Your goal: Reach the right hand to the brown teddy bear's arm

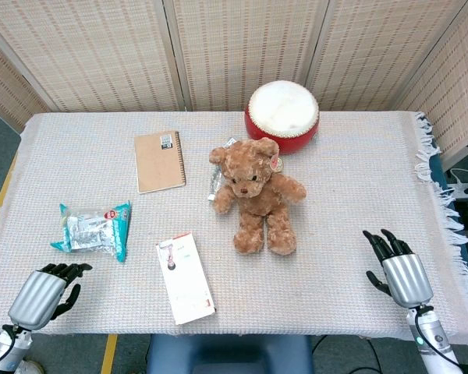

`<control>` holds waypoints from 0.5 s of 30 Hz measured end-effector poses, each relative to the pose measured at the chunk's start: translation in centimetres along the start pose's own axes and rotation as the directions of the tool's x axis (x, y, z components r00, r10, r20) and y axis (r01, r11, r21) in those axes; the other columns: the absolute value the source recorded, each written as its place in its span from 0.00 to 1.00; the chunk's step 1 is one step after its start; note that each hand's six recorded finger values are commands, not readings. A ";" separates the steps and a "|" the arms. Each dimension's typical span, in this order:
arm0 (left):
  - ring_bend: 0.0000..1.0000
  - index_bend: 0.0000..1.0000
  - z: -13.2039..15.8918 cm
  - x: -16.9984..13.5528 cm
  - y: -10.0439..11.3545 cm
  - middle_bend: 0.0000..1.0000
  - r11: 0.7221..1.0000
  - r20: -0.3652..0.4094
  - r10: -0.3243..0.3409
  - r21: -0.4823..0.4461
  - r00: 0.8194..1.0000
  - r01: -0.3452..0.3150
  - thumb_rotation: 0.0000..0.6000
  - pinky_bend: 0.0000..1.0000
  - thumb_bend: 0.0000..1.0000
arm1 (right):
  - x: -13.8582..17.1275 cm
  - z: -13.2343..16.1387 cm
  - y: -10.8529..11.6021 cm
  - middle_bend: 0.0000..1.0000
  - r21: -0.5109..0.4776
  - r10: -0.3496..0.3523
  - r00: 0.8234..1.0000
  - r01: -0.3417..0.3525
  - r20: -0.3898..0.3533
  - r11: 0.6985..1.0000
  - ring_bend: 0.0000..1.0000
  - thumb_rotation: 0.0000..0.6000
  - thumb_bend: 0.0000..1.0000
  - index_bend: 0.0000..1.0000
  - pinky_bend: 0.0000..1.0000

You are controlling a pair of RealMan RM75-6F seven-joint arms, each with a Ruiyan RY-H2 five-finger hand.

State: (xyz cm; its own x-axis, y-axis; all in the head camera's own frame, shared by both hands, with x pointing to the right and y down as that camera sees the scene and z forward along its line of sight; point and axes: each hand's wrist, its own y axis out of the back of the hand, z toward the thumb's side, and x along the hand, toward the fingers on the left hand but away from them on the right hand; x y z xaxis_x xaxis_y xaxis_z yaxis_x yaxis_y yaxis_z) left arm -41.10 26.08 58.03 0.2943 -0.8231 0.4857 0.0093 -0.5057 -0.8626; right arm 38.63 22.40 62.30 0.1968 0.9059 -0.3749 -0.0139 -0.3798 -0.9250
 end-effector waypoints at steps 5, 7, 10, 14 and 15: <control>0.44 0.31 -0.3 -0.2 0.2 0.43 1.000 -0.011 0.004 -0.001 1.000 -0.004 1.00 0.52 0.55 | -3.7 0.5 -0.5 0.23 -0.018 -0.082 0.997 0.081 -0.009 0.997 0.12 1.00 0.13 0.12 0.33; 0.44 0.31 -0.2 -0.4 0.5 0.43 1.000 -0.012 0.012 -0.002 1.000 -0.012 1.00 0.52 0.56 | -5.3 1.0 -0.7 0.23 0.000 -0.121 0.992 0.121 -0.022 0.993 0.12 1.00 0.13 0.12 0.33; 0.44 0.31 -0.1 -0.7 0.7 0.43 1.000 -0.010 0.020 -0.002 1.000 -0.020 1.00 0.52 0.56 | -7.6 1.8 -1.0 0.23 0.025 -0.174 0.984 0.175 -0.048 0.984 0.12 1.00 0.13 0.16 0.35; 0.44 0.31 0.1 -0.9 0.5 0.43 1.000 -0.007 0.010 0.005 1.000 -0.010 1.00 0.52 0.55 | -10.2 2.9 -1.6 0.23 0.050 -0.223 0.971 0.228 -0.079 0.972 0.14 1.00 0.13 0.23 0.40; 0.44 0.31 0.2 -0.8 0.4 0.43 1.000 -0.006 0.006 0.006 1.000 -0.006 1.00 0.52 0.55 | -10.7 3.1 -1.7 0.24 0.055 -0.232 0.969 0.237 -0.085 0.970 0.15 1.00 0.13 0.23 0.41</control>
State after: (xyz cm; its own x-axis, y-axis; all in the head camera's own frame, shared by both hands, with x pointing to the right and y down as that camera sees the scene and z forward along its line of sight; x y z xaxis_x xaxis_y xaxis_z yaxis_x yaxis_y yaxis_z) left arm -41.19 26.59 57.25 0.2888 -0.8276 0.4814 0.0132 -0.4993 -0.8663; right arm 33.46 13.91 67.73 0.2775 0.9500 -0.1433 -0.0210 -0.1431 -0.9895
